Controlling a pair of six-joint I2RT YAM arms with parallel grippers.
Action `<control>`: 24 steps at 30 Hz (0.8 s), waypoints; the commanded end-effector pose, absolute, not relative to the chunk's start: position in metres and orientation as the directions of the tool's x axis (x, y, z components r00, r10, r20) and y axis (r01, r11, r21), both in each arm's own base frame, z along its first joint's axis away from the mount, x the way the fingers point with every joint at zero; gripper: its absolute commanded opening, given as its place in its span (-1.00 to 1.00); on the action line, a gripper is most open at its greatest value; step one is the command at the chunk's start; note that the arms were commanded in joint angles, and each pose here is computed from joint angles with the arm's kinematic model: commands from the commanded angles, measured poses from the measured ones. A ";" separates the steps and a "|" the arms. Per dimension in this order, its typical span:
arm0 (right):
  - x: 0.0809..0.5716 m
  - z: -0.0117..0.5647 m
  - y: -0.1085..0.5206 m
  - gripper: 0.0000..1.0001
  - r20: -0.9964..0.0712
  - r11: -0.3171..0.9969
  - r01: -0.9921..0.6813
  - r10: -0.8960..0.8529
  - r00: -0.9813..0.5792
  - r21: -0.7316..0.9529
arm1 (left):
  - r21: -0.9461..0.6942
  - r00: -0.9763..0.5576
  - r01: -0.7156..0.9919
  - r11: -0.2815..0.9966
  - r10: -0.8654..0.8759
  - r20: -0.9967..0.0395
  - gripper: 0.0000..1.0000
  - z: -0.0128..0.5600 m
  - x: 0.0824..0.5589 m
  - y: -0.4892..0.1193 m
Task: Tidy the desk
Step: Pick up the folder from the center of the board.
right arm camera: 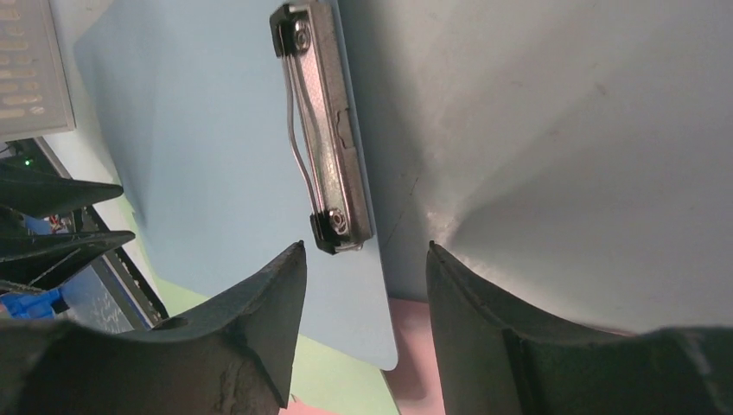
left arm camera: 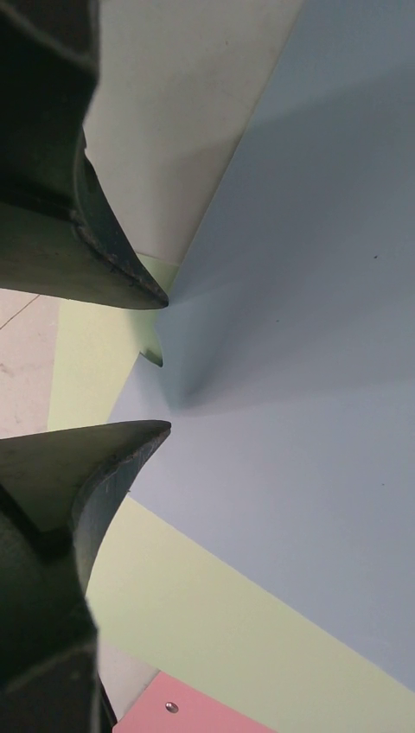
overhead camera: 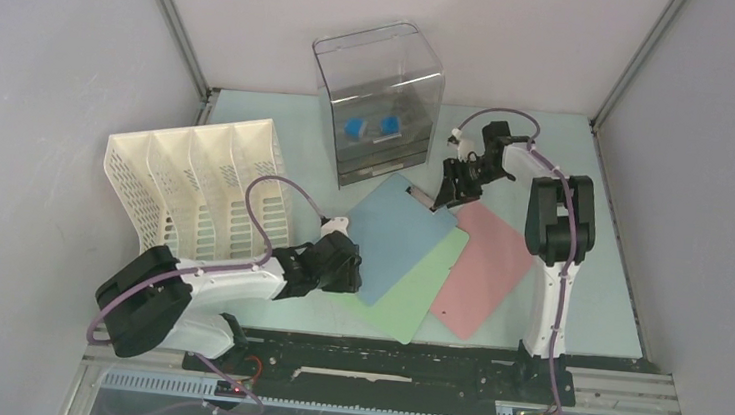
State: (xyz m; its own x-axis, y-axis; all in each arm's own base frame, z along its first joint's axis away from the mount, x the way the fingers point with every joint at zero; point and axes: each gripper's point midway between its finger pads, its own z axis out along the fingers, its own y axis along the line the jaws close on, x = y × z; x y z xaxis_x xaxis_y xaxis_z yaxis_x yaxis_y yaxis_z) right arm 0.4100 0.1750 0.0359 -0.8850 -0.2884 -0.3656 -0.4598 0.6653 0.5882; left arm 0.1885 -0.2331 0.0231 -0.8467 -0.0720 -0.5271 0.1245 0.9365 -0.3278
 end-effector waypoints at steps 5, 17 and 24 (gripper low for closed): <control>0.416 0.044 0.190 0.17 -0.346 0.624 -0.451 -0.291 -0.892 0.638 | -0.345 -0.858 0.136 0.929 -0.064 -0.510 0.10 0.022 0.189 -0.239; 0.406 0.048 0.188 0.03 -0.297 0.579 -0.415 -0.292 -0.909 0.701 | -0.376 -0.863 0.182 0.908 -0.036 -0.504 0.10 0.025 0.190 -0.254; 0.411 0.080 0.184 -0.05 -0.377 0.531 -0.457 -0.259 -0.890 0.714 | -0.380 -0.864 0.203 0.902 -0.018 -0.504 0.10 0.026 0.192 -0.260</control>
State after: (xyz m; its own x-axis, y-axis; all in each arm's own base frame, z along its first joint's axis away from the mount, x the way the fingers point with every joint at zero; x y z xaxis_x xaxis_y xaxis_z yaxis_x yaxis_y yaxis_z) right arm 0.4071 0.1788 0.0384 -0.9164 -0.2748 -0.2912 -0.4001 0.6000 0.6928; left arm 0.1905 -0.2508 0.0244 -0.8603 -0.0445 -0.5079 0.1699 0.9142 -0.3680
